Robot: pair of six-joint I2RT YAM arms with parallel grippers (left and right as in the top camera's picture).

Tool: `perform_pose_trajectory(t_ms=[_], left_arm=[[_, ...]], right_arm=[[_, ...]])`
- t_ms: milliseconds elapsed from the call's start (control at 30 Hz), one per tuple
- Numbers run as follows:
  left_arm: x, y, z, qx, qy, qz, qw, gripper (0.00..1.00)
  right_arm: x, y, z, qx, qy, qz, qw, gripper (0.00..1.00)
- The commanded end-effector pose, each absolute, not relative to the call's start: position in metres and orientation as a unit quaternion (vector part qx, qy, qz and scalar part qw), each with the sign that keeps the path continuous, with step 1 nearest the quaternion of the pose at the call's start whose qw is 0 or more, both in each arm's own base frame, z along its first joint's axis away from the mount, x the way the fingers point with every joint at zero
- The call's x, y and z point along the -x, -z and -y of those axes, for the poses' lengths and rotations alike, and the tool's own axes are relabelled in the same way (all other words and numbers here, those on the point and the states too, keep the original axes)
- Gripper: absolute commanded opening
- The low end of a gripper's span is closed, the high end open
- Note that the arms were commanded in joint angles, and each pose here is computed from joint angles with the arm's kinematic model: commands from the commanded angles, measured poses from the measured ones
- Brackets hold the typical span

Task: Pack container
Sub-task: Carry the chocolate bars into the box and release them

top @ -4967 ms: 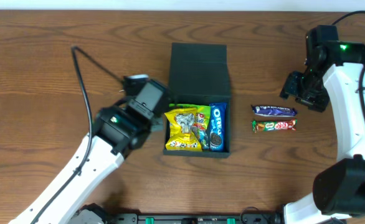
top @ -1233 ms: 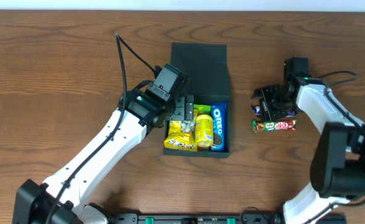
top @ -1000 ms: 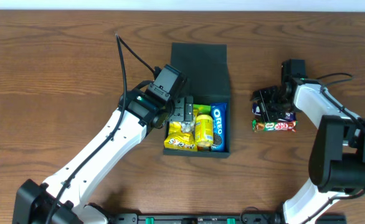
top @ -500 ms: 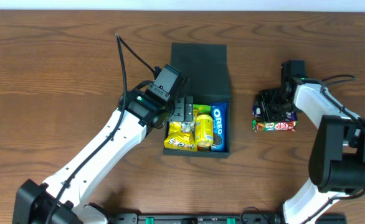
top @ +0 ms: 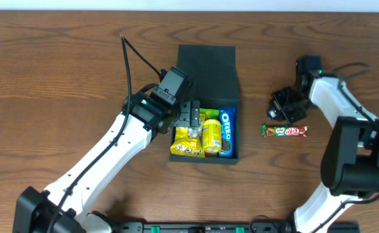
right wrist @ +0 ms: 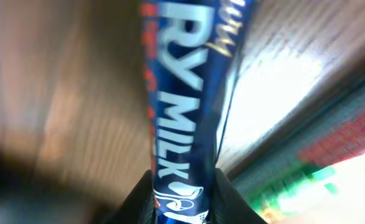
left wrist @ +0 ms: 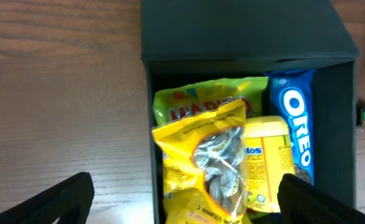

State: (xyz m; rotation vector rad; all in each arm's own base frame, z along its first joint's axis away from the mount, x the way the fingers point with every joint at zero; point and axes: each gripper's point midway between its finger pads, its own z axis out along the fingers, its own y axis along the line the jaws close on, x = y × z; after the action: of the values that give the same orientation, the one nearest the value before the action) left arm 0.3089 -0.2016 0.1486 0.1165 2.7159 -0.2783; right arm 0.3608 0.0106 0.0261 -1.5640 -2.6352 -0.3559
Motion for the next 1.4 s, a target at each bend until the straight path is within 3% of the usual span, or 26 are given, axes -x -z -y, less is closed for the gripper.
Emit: perform_pose_trajectory(t_ms=[0,200,400,600,867,933,967,1133,1300,1367], left_arm=[[-0.318,-0.154,0.191,-0.036,0.088,-0.972,0.216,0.95],[-0.326,-0.152,0.17,-0.007,0.078,-0.974,0.211,0.95],[-0.325,-0.148,0.153,0.013,0.066,-0.978,0.197,0.95],[-0.321,-0.146,0.15,0.013,0.061,-0.98,0.188,0.95],[-0.321,-0.146,0.151,0.013,0.062,-0.98,0.187,0.95],[-0.321,-0.146,0.151,0.013,0.062,-0.98,0.187,0.95],[-0.321,-0.146,0.151,0.013,0.062,-0.98,0.187,0.95],[-0.321,-0.146,0.151,0.013,0.062,-0.98,0.187,0.95],[-0.321,-0.146,0.151,0.013,0.062,-0.98,0.187,0.95],[-0.321,-0.146,0.151,0.013,0.062,-0.98,0.187,0.95]], right_arm=[[-0.384,-0.063,-0.019,0.383,0.123,0.915,-0.014,0.02],[-0.366,-0.121,-0.087,0.187,0.138,0.972,-0.019,0.02],[-0.307,-0.115,-0.167,0.039,0.119,0.992,0.031,0.01],[-0.266,-0.081,-0.179,-0.002,0.085,0.993,0.078,0.02],[-0.244,-0.069,-0.154,0.028,-0.002,0.995,0.1,0.02],[-0.238,-0.07,-0.151,0.028,-0.009,0.993,0.112,0.4],[-0.235,-0.071,-0.149,0.029,-0.012,0.993,0.118,0.46],[-0.237,-0.097,-0.147,0.025,-0.001,0.994,0.106,0.56],[-0.261,-0.161,-0.147,0.058,0.065,0.996,-0.011,0.53],[-0.274,-0.181,-0.131,0.097,0.074,0.99,-0.065,0.57]])
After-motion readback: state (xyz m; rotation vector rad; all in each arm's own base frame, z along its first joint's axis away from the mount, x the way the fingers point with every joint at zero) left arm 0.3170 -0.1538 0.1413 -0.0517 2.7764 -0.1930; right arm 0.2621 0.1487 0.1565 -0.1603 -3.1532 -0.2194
